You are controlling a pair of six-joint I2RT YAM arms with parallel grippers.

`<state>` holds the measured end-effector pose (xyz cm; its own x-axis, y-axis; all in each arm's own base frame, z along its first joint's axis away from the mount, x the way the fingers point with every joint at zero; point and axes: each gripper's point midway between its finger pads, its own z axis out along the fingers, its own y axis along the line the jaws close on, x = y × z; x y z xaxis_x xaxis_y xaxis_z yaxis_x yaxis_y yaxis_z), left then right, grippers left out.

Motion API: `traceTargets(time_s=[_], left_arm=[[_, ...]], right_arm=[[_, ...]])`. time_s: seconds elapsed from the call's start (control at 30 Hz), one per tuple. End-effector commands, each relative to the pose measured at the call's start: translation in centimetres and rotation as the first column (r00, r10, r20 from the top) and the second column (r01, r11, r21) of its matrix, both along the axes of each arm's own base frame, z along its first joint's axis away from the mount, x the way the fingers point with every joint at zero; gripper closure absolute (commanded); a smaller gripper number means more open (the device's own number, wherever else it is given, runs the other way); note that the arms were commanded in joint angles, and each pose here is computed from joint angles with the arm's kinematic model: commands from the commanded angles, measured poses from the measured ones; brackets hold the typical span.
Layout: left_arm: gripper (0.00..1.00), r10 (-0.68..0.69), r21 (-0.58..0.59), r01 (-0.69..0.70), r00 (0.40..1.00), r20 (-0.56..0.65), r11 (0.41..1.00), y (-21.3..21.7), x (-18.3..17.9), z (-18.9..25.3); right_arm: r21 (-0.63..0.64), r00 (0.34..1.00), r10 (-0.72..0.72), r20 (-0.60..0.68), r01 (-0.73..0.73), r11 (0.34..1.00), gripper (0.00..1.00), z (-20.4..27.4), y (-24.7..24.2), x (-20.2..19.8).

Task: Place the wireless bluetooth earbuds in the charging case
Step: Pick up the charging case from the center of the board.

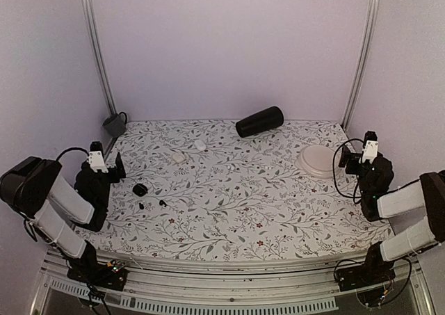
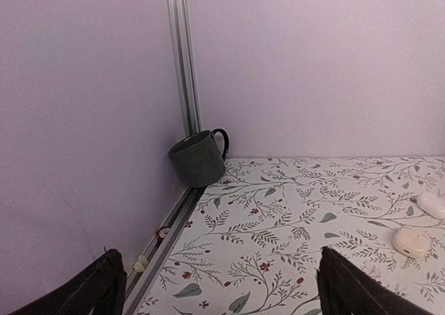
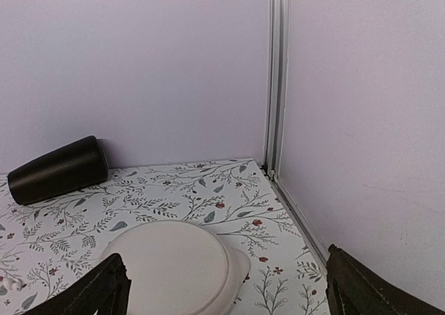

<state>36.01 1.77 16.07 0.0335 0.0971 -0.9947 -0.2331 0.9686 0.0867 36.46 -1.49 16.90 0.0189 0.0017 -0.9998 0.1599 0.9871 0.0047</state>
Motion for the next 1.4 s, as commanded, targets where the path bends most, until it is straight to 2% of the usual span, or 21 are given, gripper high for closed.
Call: traceTargets(time_s=[0.0,0.07,0.1,0.13,0.2,0.33,0.4,0.43,0.57,0.67,0.73,0.83,0.9,1.0,1.07,1.23,1.3,1.37], left_arm=[[0.04,0.109,0.050,-0.114,0.989,0.098,0.992,-0.1,-2.7,3.2],[0.04,0.122,0.056,-0.123,0.992,0.012,0.991,-2.2,-1.7,3.6],[0.04,0.053,0.044,-0.051,0.997,-0.058,0.998,-4.5,-0.7,3.8],[0.04,-0.006,0.006,0.007,0.990,-0.139,1.000,-6.2,0.1,4.0],[0.04,-0.122,-0.142,0.092,0.966,-0.226,0.986,-8.8,1.0,5.7],[0.04,-0.340,-0.245,0.276,0.899,-0.276,0.929,-13.6,1.1,9.0],[0.04,-0.305,-0.315,0.210,0.907,-0.290,0.926,-12.8,0.9,9.5],[0.04,-0.279,-0.344,0.170,0.913,-0.299,0.923,-12.2,0.7,9.5],[0.04,-0.451,-0.423,0.294,0.825,-0.341,0.857,-14.8,0.3,9.1],[0.04,-0.562,-0.510,0.345,0.742,-0.367,0.788,-17.7,-0.4,7.3],[0.04,-0.600,-0.554,0.352,0.713,-0.364,0.754,-19.0,-1.1,6.1],[0.04,-0.651,-0.651,0.335,0.684,-0.329,0.681,-20.2,-2.2,4.9],[0.04,-0.695,-0.693,0.347,0.649,-0.309,0.632,-21.1,-3.2,4.0],[0.04,-0.712,-0.709,0.326,0.610,-0.348,0.626,-22.0,-4.1,2.3],[0.04,-0.692,-0.714,0.299,0.632,-0.349,0.633,-21.5,-4.6,1.7],[0.04,-0.534,-0.708,0.141,0.760,-0.371,0.692,-17.1,-4.9,0.3],[0.04,-0.446,-0.685,0.046,0.790,-0.421,0.727,-14.8,-4.9,-0.8],[0.04,-0.428,-0.697,0.003,0.791,-0.436,0.717,-13.5,-5.0,-1.6]], right_arm=[[0.009,0.998,0.062,-0.034,-0.062,0.998,0.01,5.8,2.1,2.1],[0.127,0.991,0.129,-0.041,-0.123,0.984,0.01,8.9,3.8,2.9],[0.151,0.988,0.152,-0.039,-0.144,0.978,0.01,10.5,4.7,3.1],[0.175,0.982,0.180,-0.050,-0.169,0.970,0.01,11.4,5.9,3.2],[0.202,0.972,0.230,-0.051,-0.216,0.955,0.01,13.8,8.5,3.1],[0.190,0.948,0.309,-0.081,-0.289,0.938,0.01,15.6,13.5,1.8],[0.202,0.955,0.275,-0.108,-0.250,0.947,0.01,15.4,13.0,1.4],[0.247,0.967,0.232,-0.107,-0.200,0.948,0.01,15.4,12.1,1.1],[0.334,0.985,0.124,-0.119,-0.078,0.939,0.01,13.9,9.4,-0.4],[0.395,0.967,0.228,-0.113,-0.167,0.903,0.01,12.8,10.7,-0.9],[0.411,0.926,0.334,-0.176,-0.239,0.880,0.01,10.5,12.9,-0.9],[0.414,0.856,0.409,-0.315,-0.263,0.871,0.01,6.3,16.0,-1.5],[0.412,0.819,0.443,-0.364,-0.285,0.866,0.01,4.4,18.1,-2.8],[0.464,0.737,0.510,-0.443,-0.298,0.834,0.01,1.8,20.9,-4.8],[0.470,0.678,0.537,-0.503,-0.307,0.828,0.01,0.1,22.9,-6.1],[0.449,0.565,0.568,-0.599,-0.350,0.822,0.01,-3.1,26.9,-9.2],[0.468,0.550,0.594,-0.587,-0.368,0.803,0.01,-3.3,27.6,-9.7],[0.472,0.553,0.601,-0.577,-0.374,0.798,0.01,-3.6,27.6,-9.8]])
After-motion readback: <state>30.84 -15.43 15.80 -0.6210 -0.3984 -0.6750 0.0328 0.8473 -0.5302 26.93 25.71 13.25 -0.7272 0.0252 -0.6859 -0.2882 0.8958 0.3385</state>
